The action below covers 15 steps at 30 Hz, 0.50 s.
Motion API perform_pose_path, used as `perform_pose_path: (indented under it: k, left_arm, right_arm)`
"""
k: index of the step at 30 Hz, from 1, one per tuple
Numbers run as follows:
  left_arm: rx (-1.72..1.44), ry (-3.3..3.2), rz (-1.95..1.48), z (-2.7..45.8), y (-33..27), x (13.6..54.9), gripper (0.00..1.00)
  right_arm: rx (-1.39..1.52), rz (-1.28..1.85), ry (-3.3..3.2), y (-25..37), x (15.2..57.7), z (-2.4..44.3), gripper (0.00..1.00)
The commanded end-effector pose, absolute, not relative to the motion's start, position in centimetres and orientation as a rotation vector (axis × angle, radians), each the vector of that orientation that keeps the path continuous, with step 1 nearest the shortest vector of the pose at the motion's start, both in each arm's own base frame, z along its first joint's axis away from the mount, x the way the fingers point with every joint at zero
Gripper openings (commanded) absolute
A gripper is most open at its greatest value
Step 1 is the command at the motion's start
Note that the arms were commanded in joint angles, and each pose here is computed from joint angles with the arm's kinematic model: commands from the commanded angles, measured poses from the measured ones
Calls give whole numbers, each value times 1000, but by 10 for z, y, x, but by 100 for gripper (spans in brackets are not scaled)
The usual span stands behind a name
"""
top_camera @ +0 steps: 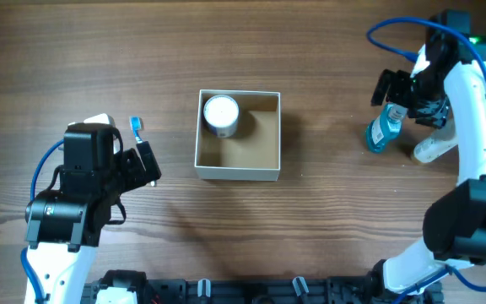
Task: Pack container
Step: 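Reach the right gripper to the blue mouthwash bottle and grasp it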
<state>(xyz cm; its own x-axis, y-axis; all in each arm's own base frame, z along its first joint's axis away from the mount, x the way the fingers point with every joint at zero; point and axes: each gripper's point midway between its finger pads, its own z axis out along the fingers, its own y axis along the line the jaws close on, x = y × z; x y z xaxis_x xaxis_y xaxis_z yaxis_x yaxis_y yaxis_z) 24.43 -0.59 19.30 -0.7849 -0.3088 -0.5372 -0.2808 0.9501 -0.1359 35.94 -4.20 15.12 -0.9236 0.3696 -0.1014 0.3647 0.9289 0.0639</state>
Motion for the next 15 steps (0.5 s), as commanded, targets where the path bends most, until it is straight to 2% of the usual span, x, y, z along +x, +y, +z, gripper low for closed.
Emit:
perform_pose_path:
  k: [1, 7, 12, 15]
  left_arm:
    - [-437, 2499, -59, 199, -4, 248, 100]
    - [-436, 2499, -58, 199, -4, 248, 100]
    - [-436, 2499, -58, 199, -4, 248, 100]
    - [-436, 2499, -58, 199, -4, 248, 100]
  right_arm:
    - [509, 99, 3026, -35, 359, 140, 100]
    - [417, 89, 3098, -34, 346, 103, 100]
    - [295, 43, 3064, -40, 357, 101, 99]
    - [246, 29, 3049, -42, 362, 101, 92]
